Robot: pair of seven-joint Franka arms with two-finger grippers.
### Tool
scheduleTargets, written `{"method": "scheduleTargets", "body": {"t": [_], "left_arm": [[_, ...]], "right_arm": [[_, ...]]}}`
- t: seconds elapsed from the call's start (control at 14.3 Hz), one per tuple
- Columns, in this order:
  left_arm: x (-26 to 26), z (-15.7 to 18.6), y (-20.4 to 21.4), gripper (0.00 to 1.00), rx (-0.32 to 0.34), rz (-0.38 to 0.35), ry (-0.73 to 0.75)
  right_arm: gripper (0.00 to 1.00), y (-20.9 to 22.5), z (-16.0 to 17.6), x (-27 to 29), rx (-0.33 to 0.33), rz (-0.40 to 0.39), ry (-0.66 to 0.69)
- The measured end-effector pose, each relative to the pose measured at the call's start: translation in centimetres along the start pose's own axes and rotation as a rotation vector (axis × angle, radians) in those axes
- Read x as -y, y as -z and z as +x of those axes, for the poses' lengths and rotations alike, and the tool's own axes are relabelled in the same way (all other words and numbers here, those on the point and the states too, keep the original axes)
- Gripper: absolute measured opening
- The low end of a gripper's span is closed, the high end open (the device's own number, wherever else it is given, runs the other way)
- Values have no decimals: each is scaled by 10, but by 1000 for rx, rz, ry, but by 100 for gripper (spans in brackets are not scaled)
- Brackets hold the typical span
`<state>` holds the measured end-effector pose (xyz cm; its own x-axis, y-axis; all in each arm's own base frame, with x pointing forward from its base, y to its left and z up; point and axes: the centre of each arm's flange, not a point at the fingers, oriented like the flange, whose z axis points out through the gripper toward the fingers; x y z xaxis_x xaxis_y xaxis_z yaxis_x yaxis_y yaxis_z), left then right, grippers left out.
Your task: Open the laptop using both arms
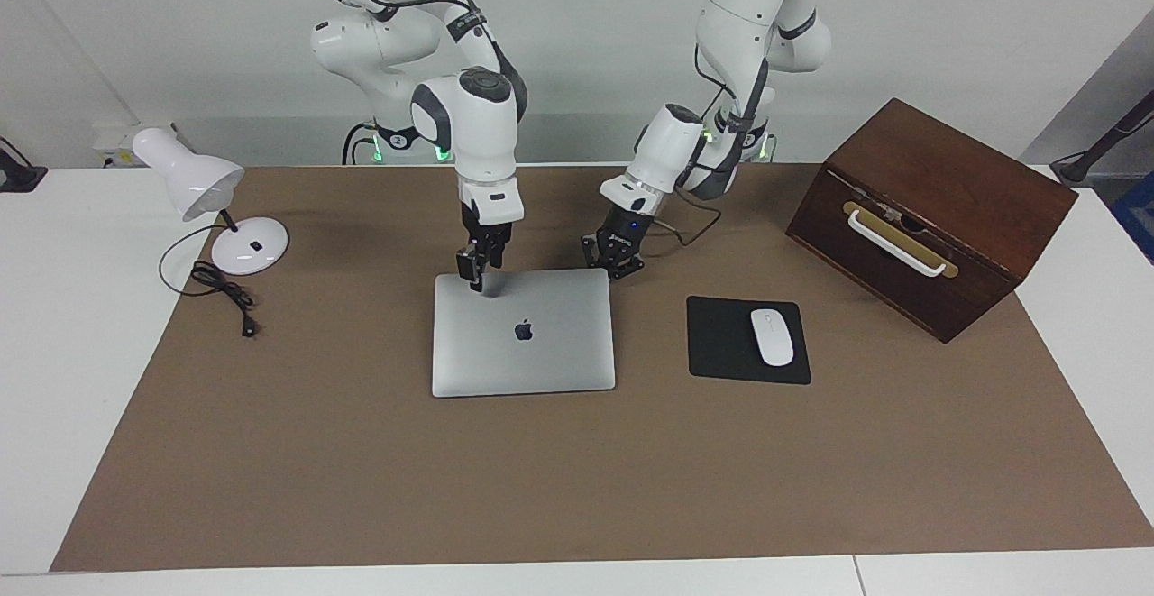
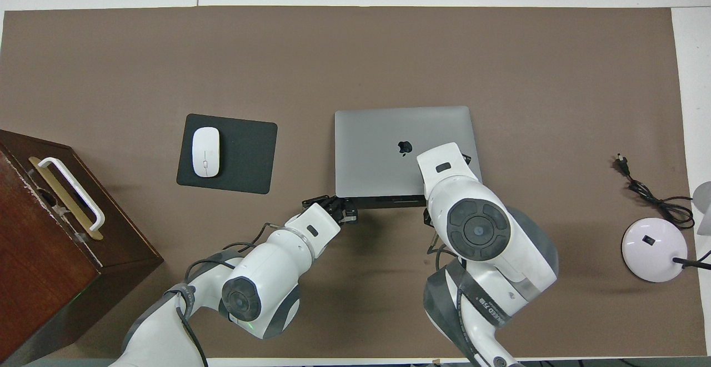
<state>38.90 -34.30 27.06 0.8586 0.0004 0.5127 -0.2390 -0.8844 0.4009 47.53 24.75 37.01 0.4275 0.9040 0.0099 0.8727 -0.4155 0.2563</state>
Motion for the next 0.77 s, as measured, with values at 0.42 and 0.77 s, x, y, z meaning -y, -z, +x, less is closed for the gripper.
{"method": "scheduleTargets", "body": {"t": [0.42,0.77], "left_arm": [[1,3,-3,1,-7,-3,-13],[3,5,-3,1,-10,0,-43]], "right_arm": [[70,0,0,0,0,0,-1],[70,0,0,0,0,0,-1]]}}
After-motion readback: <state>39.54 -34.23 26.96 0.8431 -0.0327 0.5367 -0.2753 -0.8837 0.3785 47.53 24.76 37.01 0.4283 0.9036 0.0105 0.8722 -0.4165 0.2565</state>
